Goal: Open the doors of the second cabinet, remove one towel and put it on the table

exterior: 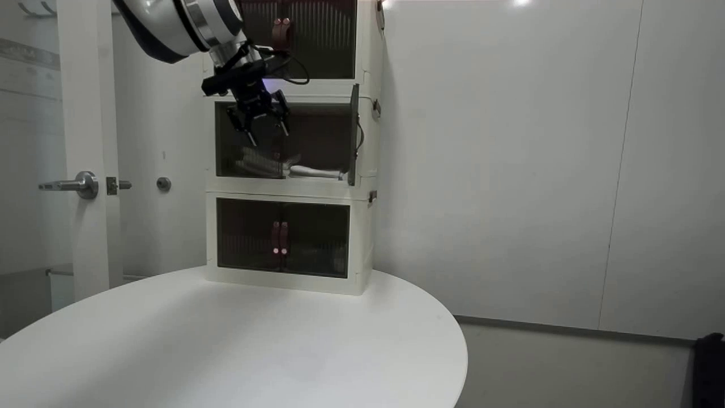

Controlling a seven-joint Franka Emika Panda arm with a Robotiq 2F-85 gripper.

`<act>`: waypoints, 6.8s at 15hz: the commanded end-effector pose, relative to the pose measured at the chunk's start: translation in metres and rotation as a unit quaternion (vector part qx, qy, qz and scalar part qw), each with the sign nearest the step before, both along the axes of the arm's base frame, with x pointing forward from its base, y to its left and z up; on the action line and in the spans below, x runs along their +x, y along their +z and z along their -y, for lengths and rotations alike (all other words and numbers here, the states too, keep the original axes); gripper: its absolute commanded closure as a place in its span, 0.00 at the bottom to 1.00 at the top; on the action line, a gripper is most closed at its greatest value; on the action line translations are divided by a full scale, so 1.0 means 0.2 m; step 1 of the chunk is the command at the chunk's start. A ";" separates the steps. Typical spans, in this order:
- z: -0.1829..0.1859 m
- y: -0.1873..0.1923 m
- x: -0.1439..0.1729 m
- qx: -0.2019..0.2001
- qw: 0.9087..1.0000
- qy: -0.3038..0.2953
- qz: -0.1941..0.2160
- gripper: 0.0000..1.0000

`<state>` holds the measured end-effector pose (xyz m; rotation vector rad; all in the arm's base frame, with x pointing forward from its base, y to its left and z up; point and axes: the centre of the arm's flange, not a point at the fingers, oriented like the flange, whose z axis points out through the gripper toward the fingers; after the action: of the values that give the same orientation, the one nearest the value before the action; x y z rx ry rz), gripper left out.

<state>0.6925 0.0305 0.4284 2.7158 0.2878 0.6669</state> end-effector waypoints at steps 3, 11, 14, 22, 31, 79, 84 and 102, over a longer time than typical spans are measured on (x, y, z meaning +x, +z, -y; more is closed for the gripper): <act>-0.23 -0.03 0.09 -0.074 0.996 -0.029 0.039 0.00; -0.28 -0.11 0.09 -0.204 0.959 -0.140 0.140 0.00; -0.25 -0.15 0.10 -0.241 0.948 -0.140 0.156 0.00; -0.26 -0.24 0.14 -0.253 0.944 -0.127 0.171 0.42; -0.38 -0.28 0.12 -0.175 0.973 -0.080 0.124 0.10; -0.53 -0.36 0.07 -0.144 0.980 -0.046 0.129 0.98; -0.56 -0.39 0.06 -0.152 0.981 -0.033 0.118 0.98; -0.63 -0.39 0.02 -0.142 0.983 -0.029 0.112 0.98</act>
<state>0.7129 0.1096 0.3800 2.2385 0.0962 0.8745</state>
